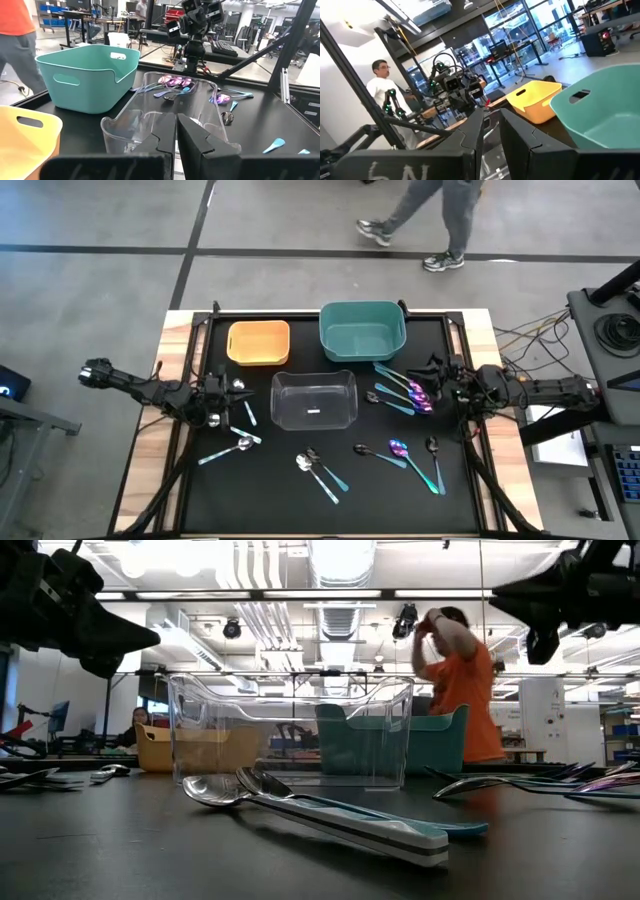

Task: Sort silverware by color (type)
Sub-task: Put the blue patterned spoon into the green bin

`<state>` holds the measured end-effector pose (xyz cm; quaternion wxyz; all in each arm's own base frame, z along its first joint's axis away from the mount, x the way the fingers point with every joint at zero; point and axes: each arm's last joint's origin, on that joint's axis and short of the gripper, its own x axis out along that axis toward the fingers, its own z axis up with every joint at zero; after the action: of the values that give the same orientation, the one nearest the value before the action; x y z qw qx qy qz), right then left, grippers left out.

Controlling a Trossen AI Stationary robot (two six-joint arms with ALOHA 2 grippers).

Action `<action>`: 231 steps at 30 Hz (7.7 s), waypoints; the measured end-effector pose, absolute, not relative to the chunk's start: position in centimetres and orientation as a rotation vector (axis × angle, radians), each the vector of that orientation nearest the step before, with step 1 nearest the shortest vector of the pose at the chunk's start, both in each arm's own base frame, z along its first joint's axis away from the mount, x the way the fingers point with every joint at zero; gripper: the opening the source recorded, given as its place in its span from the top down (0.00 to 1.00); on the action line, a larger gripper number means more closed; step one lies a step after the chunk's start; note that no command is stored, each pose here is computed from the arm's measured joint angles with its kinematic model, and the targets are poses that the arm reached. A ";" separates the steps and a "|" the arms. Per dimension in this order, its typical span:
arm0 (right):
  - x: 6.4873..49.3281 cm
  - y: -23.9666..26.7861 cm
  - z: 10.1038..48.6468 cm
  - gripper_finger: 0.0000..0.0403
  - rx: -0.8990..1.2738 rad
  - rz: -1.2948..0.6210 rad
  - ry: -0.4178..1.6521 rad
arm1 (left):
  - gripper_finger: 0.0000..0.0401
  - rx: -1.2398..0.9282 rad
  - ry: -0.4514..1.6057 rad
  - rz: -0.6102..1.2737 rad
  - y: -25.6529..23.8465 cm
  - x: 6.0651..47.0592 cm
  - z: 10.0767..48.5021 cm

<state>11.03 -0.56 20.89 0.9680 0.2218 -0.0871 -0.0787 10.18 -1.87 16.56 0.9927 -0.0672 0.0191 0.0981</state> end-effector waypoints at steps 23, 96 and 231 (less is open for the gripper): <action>16.9 -0.5 26.7 0.87 0.361 -0.240 0.248 | 1.00 -0.267 -0.572 0.193 -1.7 9.7 22.6; 23.6 8.1 20.0 0.87 0.941 -0.387 1.757 | 1.00 0.419 0.157 0.390 -2.6 14.9 30.8; 40.8 18.6 26.3 0.41 0.659 -0.013 1.055 | 1.00 0.289 0.061 0.300 -3.1 15.5 31.4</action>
<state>40.76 18.64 26.32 0.8127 0.3089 0.4940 -0.0062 15.52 -3.07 31.37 0.9779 0.1436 0.0302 0.1491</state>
